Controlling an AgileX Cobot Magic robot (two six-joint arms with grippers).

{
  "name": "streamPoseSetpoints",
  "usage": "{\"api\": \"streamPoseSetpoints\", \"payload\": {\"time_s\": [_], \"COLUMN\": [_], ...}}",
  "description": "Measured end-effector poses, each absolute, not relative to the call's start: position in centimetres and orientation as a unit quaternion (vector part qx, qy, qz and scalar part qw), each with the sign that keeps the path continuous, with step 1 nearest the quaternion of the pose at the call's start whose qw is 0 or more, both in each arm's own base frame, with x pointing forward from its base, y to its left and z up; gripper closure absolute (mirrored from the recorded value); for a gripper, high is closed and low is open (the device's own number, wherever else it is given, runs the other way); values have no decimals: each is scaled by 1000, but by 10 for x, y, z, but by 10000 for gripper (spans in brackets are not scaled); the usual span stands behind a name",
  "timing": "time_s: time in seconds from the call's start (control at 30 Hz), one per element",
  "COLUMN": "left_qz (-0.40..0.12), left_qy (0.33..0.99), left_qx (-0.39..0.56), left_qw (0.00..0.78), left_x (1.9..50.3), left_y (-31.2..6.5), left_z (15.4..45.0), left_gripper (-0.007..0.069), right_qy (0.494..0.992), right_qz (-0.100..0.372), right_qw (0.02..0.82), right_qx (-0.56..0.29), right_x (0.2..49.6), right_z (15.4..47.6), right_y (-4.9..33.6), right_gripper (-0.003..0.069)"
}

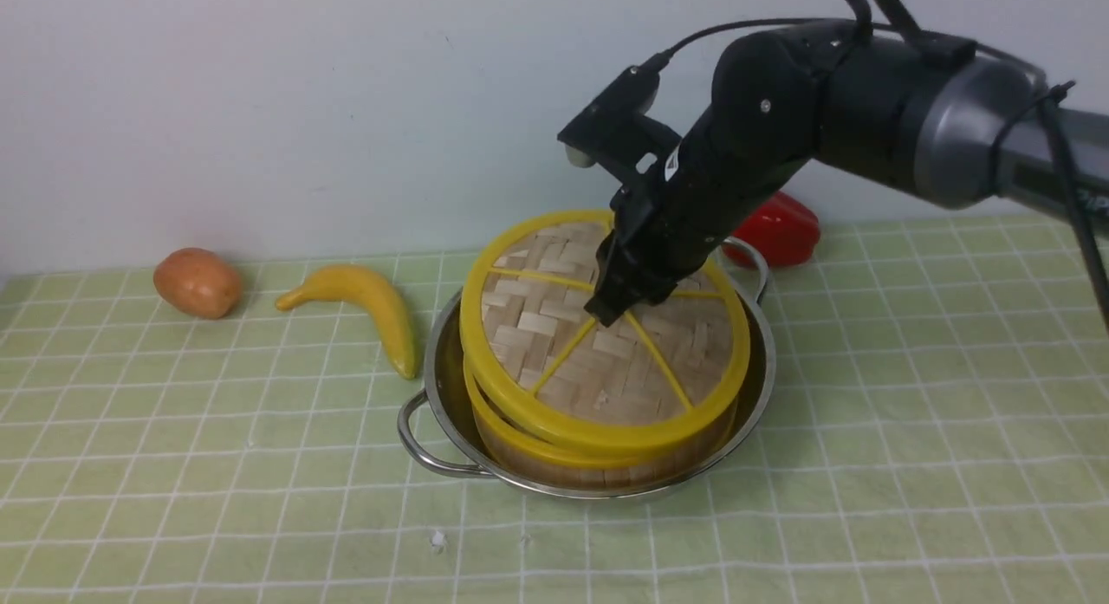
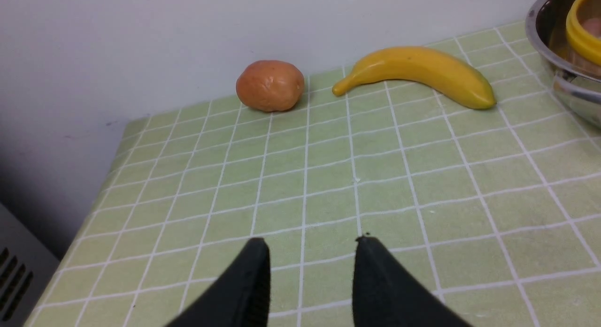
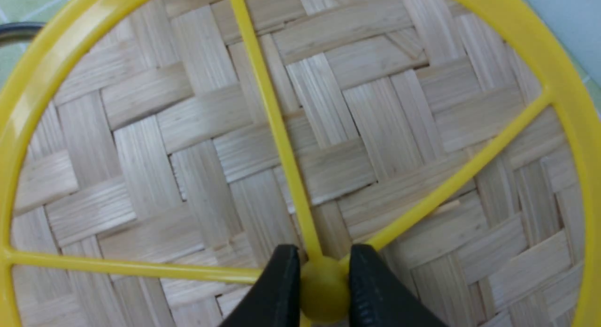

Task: Place the steamer in the pot on the green tablecloth, and put the lid on the steamer.
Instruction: 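Place the bamboo steamer lid onto the steamer basket in the pot with the right gripper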

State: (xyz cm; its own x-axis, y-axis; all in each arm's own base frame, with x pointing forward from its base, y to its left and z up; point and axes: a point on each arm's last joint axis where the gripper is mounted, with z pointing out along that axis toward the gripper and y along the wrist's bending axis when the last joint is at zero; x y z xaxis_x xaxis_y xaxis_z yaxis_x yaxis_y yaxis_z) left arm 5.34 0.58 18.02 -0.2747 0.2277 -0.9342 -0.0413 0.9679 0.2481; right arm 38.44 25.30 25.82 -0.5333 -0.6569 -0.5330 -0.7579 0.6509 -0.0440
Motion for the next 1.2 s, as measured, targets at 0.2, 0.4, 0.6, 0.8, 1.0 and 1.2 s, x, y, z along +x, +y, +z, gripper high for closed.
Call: {"api": "streamPoseSetpoints", "payload": {"time_s": [0.2, 0.4, 0.6, 0.8, 1.0, 1.2], "left_qz": [112, 112, 112, 112, 112, 112], "left_qy": [790, 790, 790, 790, 790, 790], "left_qx": [59, 59, 59, 59, 59, 59], "left_qw": [599, 599, 599, 599, 599, 599], "left_x": [53, 53, 53, 53, 53, 53], "left_y": [6, 6, 6, 6, 6, 6], "left_z": [180, 180, 180, 180, 180, 180], "left_gripper": [382, 382, 382, 382, 382, 382], "right_qy": [865, 863, 862, 858, 851, 832], "right_qz": [100, 105, 107, 106, 98, 86], "right_qw": [264, 266, 271, 270, 272, 274], "right_qx": [-415, -417, -416, -425, -439, -475], "right_x": [389, 395, 398, 398, 398, 398], "right_z": [247, 234, 230, 229, 229, 229], "right_y": [257, 262, 264, 264, 264, 264], "right_gripper": [512, 512, 512, 513, 513, 513]}}
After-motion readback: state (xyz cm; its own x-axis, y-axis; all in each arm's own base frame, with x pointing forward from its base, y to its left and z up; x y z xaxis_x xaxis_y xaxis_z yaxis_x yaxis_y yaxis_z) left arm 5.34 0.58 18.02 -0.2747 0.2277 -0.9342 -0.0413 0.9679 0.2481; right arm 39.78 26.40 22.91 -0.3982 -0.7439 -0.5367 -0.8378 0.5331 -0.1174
